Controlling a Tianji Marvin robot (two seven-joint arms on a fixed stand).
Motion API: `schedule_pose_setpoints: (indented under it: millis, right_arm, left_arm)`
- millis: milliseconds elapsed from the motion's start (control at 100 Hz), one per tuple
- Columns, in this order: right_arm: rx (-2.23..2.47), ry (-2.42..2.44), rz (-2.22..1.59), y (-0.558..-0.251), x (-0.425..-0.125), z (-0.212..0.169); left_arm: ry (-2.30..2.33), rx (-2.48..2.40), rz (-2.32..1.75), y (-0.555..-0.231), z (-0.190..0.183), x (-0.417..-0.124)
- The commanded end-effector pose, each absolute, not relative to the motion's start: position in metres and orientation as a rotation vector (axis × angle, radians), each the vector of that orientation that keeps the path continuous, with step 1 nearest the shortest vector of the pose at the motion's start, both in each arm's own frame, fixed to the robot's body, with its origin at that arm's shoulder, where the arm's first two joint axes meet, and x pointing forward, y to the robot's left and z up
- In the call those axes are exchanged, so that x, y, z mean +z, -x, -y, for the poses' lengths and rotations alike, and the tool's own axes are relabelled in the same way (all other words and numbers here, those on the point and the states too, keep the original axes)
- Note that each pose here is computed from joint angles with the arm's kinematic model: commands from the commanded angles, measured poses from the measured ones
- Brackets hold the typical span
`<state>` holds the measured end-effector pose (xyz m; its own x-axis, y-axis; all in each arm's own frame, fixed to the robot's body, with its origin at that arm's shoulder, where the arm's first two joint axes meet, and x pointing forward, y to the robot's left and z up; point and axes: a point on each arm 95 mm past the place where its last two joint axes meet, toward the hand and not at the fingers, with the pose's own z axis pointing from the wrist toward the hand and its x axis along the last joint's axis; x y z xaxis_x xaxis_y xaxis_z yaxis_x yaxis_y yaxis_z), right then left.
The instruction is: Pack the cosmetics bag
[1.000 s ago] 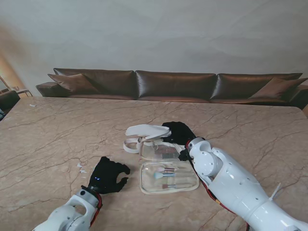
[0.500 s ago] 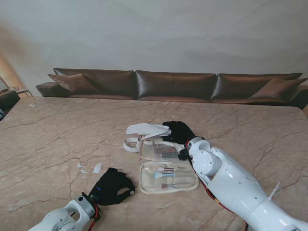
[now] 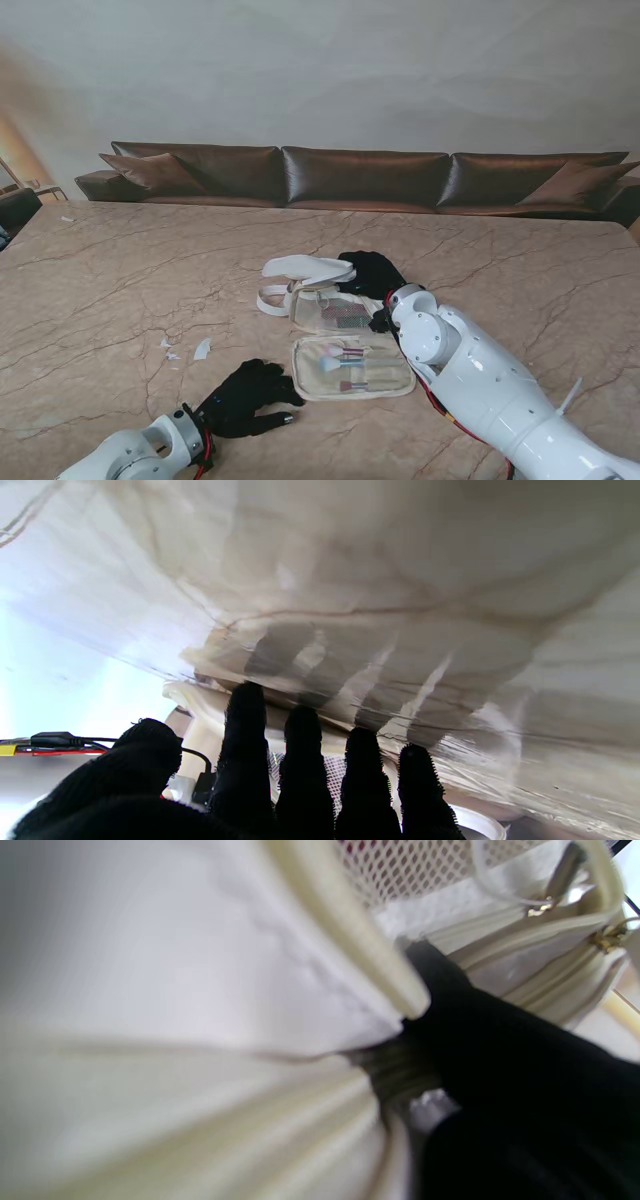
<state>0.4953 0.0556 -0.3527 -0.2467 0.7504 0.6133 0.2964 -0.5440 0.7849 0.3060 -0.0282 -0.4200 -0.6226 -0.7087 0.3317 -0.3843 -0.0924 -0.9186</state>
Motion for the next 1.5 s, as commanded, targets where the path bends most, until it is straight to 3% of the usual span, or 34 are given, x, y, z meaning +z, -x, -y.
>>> schedule_pose_setpoints:
  millis: [0, 770, 1490]
  right_arm:
    - [1.864, -1.695, -1.275, -0.49, -0.36, -0.066]
    - [1.9, -1.761, -1.359, -0.481, -0.354, -0.062]
    - [1.894, -1.914, -1.746, -0.469, -0.332, -0.047]
  left_arm:
    - [1.314, -1.684, -2.004, -0.275, 0.025, -0.461]
    - [1.461, -1.967, -1.497, -0.304, 0.096, -0.449]
    - [1.526, -2.015, -1.335, -0.313, 0.115, -0.424]
